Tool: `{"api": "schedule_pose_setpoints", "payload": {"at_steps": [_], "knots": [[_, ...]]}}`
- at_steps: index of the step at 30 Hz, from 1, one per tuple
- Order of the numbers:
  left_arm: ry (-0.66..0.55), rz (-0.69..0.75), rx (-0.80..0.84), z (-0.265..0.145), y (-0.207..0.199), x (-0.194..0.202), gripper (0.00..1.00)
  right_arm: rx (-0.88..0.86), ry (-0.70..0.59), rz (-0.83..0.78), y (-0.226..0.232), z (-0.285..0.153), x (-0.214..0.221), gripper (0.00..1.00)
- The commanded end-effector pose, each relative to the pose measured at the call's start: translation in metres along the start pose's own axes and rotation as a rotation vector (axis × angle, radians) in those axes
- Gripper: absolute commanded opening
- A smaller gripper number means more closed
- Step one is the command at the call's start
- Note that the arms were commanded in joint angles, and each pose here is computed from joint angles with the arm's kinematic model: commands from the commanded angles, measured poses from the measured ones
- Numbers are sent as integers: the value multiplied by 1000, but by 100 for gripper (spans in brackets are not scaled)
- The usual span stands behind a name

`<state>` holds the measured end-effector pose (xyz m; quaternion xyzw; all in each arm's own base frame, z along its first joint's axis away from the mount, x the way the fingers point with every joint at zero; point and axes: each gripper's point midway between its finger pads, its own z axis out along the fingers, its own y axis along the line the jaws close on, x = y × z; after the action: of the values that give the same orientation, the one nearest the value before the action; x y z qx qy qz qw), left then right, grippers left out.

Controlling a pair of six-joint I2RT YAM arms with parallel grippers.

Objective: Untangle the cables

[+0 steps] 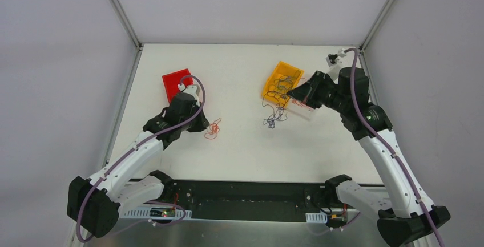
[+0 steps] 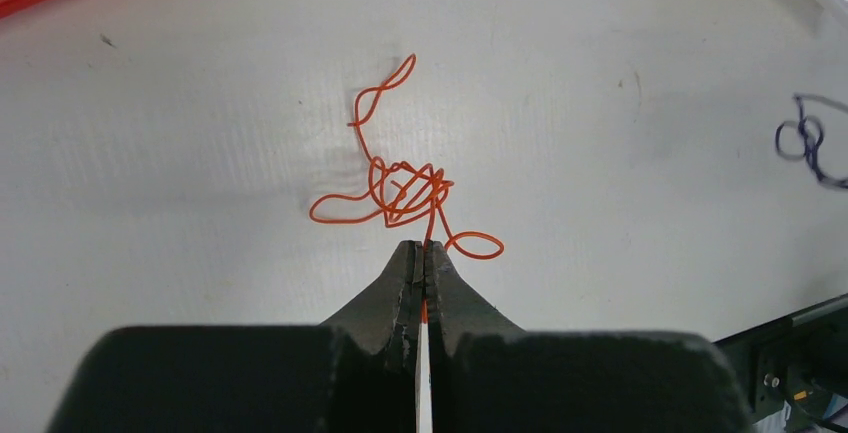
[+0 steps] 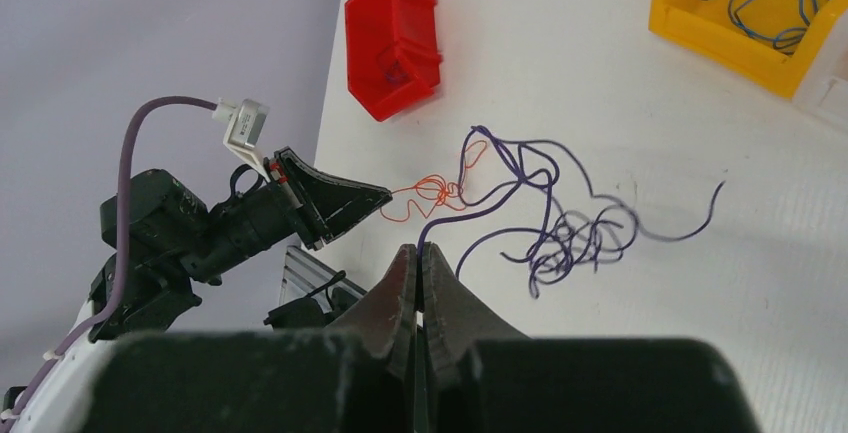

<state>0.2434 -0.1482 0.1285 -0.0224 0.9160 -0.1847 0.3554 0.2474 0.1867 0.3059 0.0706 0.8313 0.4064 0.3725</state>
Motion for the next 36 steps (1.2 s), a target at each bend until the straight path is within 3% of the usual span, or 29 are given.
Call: {"api": "schedule_pose_setpoints", "payload": {"at_steps": [1,8,16,23,31,36], "knots": [[-114,19,85,-18,-23,-39,0,-36,2,-17,18,-2,-9,0],[-186,26,160,-41,-48,-73,0,-79,25,-16,29,7,-8,0],[-134,45,320,-41,-98,-101,0,-7,57,8,-3,13,18,0],[-148,75,479,-34,-160,-145,0,129,-116,14,-33,-22,12,0],[-56,170,685,1,-257,-147,0,236,-430,28,-64,-83,-6,0],[-34,221,876,0,-326,-148,0,306,-539,33,-79,-107,-13,0]]}}
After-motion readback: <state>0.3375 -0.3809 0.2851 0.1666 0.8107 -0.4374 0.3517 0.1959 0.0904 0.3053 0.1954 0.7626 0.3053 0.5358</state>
